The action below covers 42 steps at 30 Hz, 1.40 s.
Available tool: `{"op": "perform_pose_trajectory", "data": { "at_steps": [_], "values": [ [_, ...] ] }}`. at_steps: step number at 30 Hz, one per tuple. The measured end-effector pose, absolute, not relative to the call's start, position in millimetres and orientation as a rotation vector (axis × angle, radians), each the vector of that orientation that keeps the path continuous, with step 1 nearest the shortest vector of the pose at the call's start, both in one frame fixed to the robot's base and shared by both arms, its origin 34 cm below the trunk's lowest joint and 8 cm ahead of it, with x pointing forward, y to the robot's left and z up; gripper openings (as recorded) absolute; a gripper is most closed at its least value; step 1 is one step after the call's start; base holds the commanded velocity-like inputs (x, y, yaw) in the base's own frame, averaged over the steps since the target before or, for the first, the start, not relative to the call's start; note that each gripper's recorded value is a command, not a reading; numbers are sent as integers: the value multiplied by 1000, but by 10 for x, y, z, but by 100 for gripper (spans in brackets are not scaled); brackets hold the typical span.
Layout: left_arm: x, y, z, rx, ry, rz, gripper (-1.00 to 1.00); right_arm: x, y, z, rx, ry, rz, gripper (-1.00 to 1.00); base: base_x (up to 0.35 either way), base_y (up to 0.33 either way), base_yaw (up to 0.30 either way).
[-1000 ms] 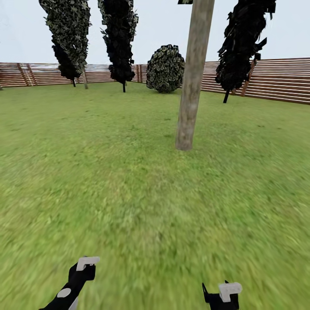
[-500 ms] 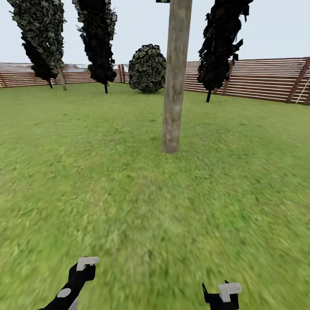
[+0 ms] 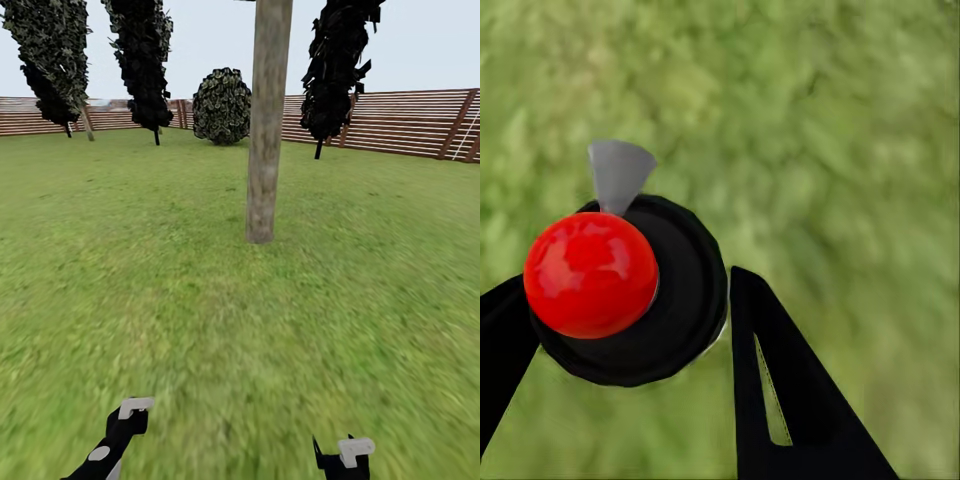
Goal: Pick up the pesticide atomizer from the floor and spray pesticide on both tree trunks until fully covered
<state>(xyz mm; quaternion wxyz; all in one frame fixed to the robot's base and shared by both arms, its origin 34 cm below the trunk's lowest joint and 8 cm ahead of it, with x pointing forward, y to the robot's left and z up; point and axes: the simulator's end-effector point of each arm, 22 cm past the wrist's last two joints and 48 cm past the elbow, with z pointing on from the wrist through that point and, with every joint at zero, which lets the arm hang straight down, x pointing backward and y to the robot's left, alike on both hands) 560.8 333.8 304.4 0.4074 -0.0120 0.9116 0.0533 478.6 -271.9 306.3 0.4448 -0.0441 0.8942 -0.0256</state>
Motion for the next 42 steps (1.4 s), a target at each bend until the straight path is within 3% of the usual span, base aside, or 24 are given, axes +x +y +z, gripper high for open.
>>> {"op": "perform_pose_trajectory", "data": {
  "at_steps": [29,42],
  "values": [
    [5614,3345,3050,-29,2296,134,-100,4786,-2718,3063,-110,2216,-64,100,338,-2,0],
    [5650,3392,3087,-26,2285,147,-100,4777,-2708,3056,-114,2218,-61,100,316,-136,0]
  ]
}}
